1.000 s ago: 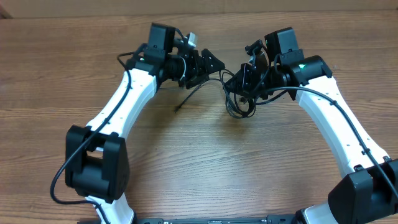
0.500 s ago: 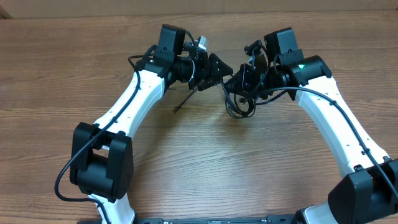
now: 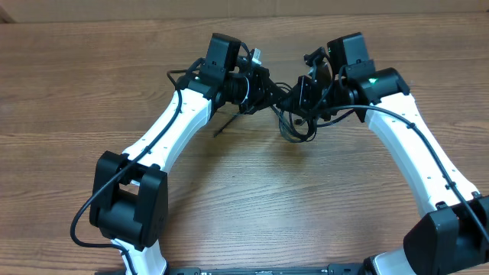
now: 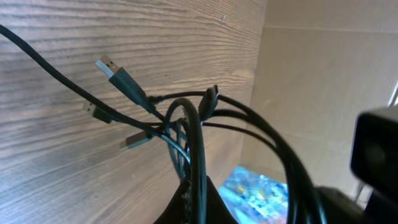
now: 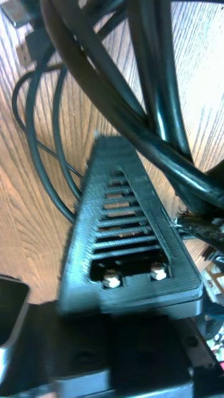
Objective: Untangle cables
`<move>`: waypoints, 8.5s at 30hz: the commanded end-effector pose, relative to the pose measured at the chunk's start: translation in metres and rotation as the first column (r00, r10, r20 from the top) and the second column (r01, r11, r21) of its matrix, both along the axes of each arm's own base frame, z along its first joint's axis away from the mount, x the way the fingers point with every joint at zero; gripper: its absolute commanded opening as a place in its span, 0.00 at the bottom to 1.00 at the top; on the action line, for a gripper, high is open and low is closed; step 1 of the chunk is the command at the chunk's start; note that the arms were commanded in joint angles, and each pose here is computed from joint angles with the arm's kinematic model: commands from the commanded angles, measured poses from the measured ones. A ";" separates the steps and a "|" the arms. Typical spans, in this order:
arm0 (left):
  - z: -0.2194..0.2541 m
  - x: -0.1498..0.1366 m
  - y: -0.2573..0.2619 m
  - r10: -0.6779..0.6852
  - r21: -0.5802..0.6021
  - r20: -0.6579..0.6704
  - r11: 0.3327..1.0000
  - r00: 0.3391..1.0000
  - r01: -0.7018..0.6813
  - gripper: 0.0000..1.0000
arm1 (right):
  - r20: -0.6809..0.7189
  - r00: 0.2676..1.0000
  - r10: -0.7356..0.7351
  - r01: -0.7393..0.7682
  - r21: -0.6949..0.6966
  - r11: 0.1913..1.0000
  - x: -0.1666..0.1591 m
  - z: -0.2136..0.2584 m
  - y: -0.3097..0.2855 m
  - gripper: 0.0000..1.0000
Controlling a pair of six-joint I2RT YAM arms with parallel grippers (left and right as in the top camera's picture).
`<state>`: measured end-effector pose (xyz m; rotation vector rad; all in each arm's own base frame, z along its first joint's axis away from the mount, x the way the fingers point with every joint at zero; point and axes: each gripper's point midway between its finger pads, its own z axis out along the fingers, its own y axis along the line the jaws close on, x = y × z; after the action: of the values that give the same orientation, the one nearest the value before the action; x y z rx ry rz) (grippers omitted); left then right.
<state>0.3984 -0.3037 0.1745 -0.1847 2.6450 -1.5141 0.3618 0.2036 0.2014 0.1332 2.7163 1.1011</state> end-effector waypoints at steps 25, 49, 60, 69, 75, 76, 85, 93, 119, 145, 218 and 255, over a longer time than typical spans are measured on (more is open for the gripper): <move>0.027 -0.009 0.177 -0.027 0.639 0.361 0.735 0.932 -0.226 0.04 | -0.031 0.873 -0.487 0.467 -0.236 0.852 0.034 -0.008 -0.153 0.04; 0.038 -0.040 0.107 -0.333 0.427 0.410 0.893 0.849 0.143 0.04 | 0.021 0.999 -0.045 0.046 -0.039 0.998 0.001 0.010 -0.104 0.68; 0.040 -0.015 0.100 -0.148 0.319 0.361 0.947 0.921 0.027 0.04 | 0.064 0.995 0.081 -0.086 0.074 0.994 -0.010 0.025 -0.069 0.66; 0.040 0.000 0.107 0.345 0.214 -0.010 0.917 0.939 -0.335 0.04 | 0.296 0.900 0.320 -0.356 0.074 0.932 -0.018 0.047 0.028 0.65; 0.052 -0.008 0.097 0.384 0.109 -0.216 0.923 0.898 -0.369 0.04 | 0.345 0.871 0.349 -0.371 -0.001 0.929 -0.017 0.044 0.056 0.57; 0.056 -0.009 0.095 0.375 0.081 -0.249 0.927 0.893 -0.366 0.04 | 0.359 0.862 0.359 -0.384 -0.003 0.923 -0.018 0.045 0.061 0.56; 0.068 -0.013 0.088 0.331 0.008 -0.314 0.938 0.890 -0.346 0.04 | 0.396 0.825 0.403 -0.424 -0.036 0.905 -0.024 0.036 0.084 0.46; 0.070 -0.015 0.086 0.314 -0.011 -0.328 0.942 0.891 -0.336 0.04 | 0.374 0.845 0.383 -0.379 -0.086 0.921 -0.014 0.022 0.083 0.17; 0.077 -0.008 0.140 -0.163 0.161 0.501 0.983 0.850 0.094 0.56 | 0.368 0.903 0.222 -0.259 0.052 0.965 0.003 0.064 0.054 0.04; -0.101 -0.008 0.237 0.239 0.647 0.241 0.683 0.941 -0.339 0.66 | 0.140 0.988 -0.071 0.093 -0.161 0.982 0.020 0.015 -0.030 0.23; 0.141 0.009 0.142 0.128 0.304 0.622 0.870 0.773 -0.389 0.04 | 0.462 0.776 0.431 -0.509 0.053 0.859 -0.038 0.073 0.045 0.28; 0.160 -0.026 0.094 0.361 -0.062 0.097 0.932 0.928 -0.356 0.04 | 0.662 0.644 0.382 -0.458 -0.066 0.887 -0.016 0.103 0.109 0.04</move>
<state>0.3760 -0.2059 0.3272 -0.6236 2.3399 -1.3979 0.3422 0.3126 0.2847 -0.8183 2.0974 1.1269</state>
